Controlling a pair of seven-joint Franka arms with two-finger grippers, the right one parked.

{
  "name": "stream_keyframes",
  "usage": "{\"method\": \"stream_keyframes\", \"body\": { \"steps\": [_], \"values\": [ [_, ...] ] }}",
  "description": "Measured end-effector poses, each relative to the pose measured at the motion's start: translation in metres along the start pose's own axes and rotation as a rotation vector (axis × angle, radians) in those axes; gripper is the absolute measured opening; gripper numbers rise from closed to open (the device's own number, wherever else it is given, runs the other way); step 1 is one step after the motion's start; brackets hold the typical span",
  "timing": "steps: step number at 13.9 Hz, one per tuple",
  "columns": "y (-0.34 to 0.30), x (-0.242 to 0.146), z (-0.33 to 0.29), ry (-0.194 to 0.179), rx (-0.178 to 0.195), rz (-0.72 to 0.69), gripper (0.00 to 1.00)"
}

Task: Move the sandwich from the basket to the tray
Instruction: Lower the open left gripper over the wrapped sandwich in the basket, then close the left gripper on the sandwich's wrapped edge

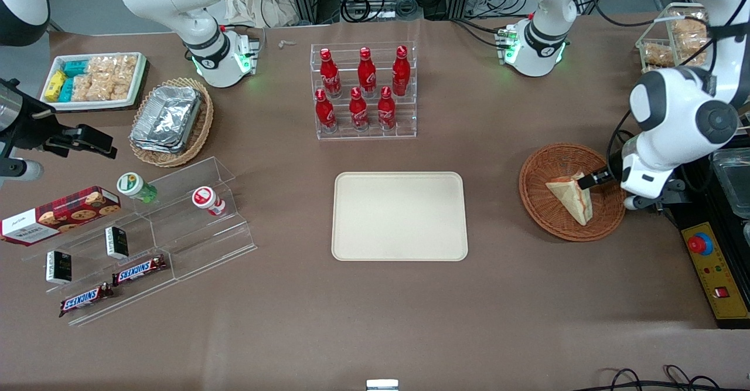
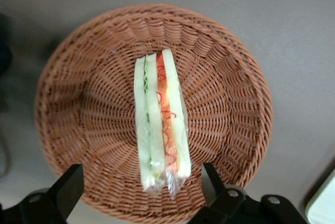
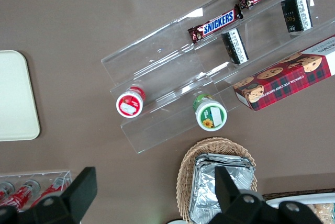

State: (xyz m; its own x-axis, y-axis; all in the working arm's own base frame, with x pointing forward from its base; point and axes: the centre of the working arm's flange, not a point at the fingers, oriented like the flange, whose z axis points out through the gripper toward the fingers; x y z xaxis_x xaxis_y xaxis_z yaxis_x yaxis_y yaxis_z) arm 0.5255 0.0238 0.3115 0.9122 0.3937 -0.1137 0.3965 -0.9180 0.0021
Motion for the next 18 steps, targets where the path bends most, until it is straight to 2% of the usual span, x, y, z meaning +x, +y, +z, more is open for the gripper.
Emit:
{"method": "stream_keyframes", "body": {
  "steps": [8,9,10,11,13,15,18],
  "values": [
    [0.023,0.001,0.051,-0.033,-0.007,-0.039,1.00],
    [0.024,0.001,0.053,-0.037,-0.006,-0.039,0.95],
    [0.024,0.001,0.053,-0.038,-0.005,-0.040,0.95],
    [0.024,0.001,0.054,-0.039,-0.005,-0.041,0.88],
    [0.024,0.001,0.054,-0.039,-0.005,-0.041,0.62],
    [0.022,0.002,0.053,-0.038,-0.005,-0.044,0.42],
    [0.022,0.004,0.046,-0.042,0.009,-0.035,0.19]
  ]
}}
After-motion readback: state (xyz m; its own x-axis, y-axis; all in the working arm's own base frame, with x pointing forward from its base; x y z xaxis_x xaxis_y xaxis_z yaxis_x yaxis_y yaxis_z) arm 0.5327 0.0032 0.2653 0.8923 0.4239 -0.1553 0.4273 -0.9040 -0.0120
